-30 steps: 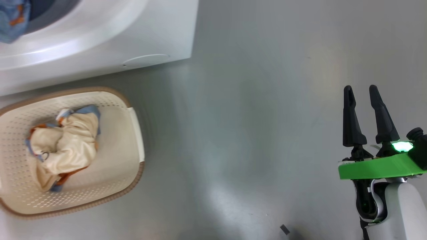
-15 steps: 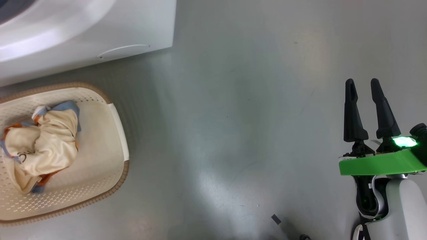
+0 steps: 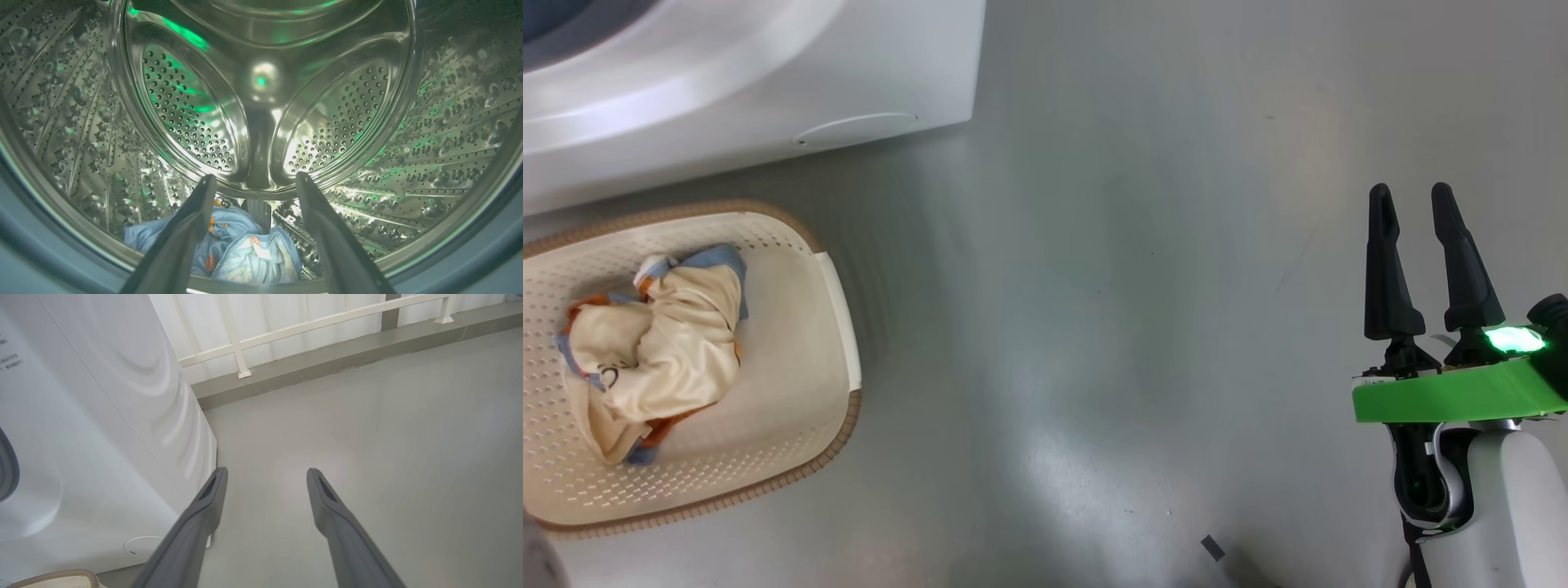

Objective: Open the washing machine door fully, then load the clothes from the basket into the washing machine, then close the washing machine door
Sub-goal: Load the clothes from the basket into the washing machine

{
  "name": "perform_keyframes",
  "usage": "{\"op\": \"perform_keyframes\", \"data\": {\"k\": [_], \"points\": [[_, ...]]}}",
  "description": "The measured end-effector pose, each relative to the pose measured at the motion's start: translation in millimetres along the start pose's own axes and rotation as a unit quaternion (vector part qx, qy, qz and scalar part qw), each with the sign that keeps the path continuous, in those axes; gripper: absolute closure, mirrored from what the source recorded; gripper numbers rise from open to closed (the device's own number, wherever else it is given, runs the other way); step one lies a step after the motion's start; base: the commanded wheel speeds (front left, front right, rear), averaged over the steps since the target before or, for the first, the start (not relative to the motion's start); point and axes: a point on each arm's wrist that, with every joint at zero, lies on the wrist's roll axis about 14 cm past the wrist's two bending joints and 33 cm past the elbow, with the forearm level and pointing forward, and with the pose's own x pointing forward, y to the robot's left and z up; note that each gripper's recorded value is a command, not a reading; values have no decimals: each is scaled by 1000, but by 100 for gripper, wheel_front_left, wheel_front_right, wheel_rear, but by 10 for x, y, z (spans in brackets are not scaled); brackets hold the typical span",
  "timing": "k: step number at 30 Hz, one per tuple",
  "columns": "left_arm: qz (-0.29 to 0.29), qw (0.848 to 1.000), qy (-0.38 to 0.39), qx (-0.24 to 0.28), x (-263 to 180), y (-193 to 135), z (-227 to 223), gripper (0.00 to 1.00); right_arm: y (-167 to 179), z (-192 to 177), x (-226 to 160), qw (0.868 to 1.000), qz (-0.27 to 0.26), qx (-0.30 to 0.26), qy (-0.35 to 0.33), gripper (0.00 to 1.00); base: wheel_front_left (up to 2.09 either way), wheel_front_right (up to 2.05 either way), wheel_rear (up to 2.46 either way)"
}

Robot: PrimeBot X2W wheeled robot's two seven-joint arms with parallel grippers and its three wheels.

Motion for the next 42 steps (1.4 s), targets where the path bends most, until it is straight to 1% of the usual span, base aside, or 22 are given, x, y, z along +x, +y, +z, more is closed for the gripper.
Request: {"op": "perform_keyframes", "data": {"k": [11, 19, 26, 34, 38, 40, 42], "points": [[9, 999, 36, -1, -560, 42, -203, 0, 148, 166, 24, 1000, 21, -7, -20, 0, 0, 0, 0], [24, 998, 55, 8, -997, 136, -201, 0, 320, 257, 41, 998, 45, -16, -31, 0, 0, 0, 0], [31, 997, 66, 21, -1404, 162, -102, 0, 397, 363, -38, 997, 62, -24, -36, 0, 0, 0, 0], [32, 996, 79, 33, -1887, 163, 21, 0, 474, 433, -214, 996, 76, -24, -37, 0, 0, 0, 0], [38, 996, 77, 39, -2109, 200, 127, 0, 513, 468, -302, 996, 82, -24, -38, 0, 0, 0, 0], [34, 995, 76, 57, -2208, 199, 182, 0, 525, 494, -340, 995, 85, -25, -40, 0, 0, 0, 0], [36, 995, 71, 57, -2290, 200, 246, 0, 538, 516, -376, 995, 87, -25, -41, 0, 0, 0, 0]]}}
